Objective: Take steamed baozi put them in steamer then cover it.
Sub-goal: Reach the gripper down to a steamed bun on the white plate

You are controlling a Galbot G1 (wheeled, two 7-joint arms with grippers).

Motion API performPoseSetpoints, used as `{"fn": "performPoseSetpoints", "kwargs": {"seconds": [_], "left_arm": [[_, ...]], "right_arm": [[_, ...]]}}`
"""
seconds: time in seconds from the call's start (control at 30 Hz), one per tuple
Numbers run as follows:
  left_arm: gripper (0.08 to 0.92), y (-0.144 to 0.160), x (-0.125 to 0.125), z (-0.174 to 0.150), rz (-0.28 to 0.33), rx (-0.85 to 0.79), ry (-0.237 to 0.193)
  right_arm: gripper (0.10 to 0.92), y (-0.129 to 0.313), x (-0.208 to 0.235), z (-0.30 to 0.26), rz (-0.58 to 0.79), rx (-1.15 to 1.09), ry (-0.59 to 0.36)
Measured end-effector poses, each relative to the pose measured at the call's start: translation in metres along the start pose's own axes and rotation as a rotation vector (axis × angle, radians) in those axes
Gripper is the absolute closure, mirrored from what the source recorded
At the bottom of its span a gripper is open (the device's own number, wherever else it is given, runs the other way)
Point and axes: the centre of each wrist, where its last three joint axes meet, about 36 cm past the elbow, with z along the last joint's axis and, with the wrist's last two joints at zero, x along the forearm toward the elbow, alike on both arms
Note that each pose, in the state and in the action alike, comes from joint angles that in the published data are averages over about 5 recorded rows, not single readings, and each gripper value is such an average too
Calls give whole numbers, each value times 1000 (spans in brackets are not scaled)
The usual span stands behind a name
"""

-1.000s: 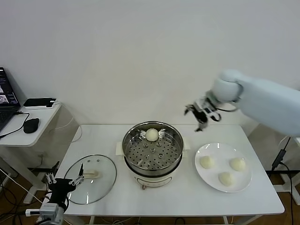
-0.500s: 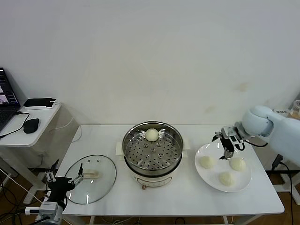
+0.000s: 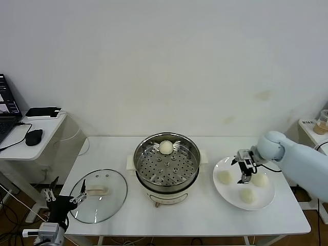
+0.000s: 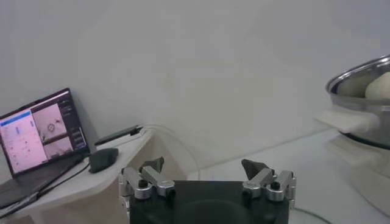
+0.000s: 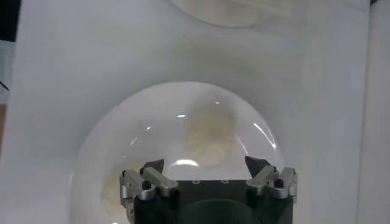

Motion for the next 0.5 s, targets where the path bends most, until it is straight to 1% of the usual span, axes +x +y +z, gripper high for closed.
{"fn": "performPoseSetpoints", "kwargs": {"seconds": [0.3,0.5], "left_arm": [[177,3,3,2,-15,-3,8],[177,2,3,2,-20,1,10]], "right_arm": [[200,-12,-33,-9,-17,-5,11],[200,-18,-46,-14,-23,-18,23]]}}
